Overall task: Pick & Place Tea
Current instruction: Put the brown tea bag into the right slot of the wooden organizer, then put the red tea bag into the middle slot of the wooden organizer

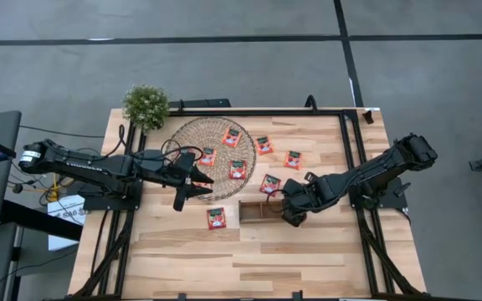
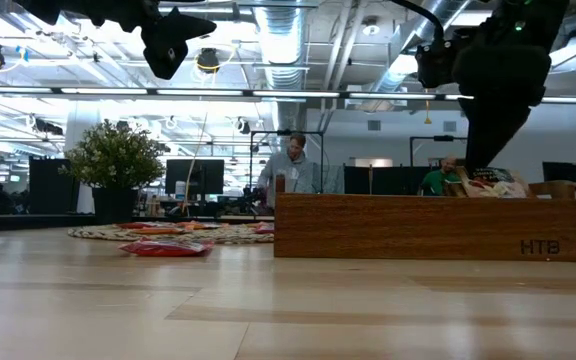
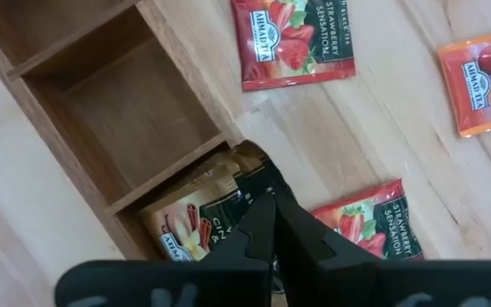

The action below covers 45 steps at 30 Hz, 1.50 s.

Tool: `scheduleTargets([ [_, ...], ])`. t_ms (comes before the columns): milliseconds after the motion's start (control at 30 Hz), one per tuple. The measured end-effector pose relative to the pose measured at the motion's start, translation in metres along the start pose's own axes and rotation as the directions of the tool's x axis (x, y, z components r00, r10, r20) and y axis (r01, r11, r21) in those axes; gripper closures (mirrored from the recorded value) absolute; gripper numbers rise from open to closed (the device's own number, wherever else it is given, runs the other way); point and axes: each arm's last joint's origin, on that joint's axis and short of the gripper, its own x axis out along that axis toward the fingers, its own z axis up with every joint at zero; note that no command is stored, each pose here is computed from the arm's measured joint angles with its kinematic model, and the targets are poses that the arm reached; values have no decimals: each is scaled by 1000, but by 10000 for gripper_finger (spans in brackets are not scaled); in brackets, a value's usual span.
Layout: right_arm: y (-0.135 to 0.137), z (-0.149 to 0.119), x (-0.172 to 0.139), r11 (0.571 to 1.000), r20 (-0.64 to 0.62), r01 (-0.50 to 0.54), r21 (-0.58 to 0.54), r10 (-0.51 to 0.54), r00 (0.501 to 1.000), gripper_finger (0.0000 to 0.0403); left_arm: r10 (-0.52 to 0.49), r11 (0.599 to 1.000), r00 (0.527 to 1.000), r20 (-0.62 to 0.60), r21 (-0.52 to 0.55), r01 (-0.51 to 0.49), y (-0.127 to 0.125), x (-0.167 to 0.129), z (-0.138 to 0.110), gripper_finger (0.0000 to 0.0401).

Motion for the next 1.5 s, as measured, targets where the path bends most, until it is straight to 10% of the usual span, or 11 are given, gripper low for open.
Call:
scheduleTargets([
  [833, -1, 3, -25, 999, 92, 54, 6, -55, 994, 403, -8, 1000, 1000, -3, 2, 8, 0, 0, 0, 243],
  [1033, -30, -2, -60, 984, 122, 168, 62, -174, 977, 403, -8, 1000, 1000, -4, 1, 8, 0, 0, 0, 243],
  [1500, -83, 4, -73, 995, -98, 77, -56, -82, 992, 351, -7, 1000, 1000, -6, 8, 7, 0, 0, 0, 243],
])
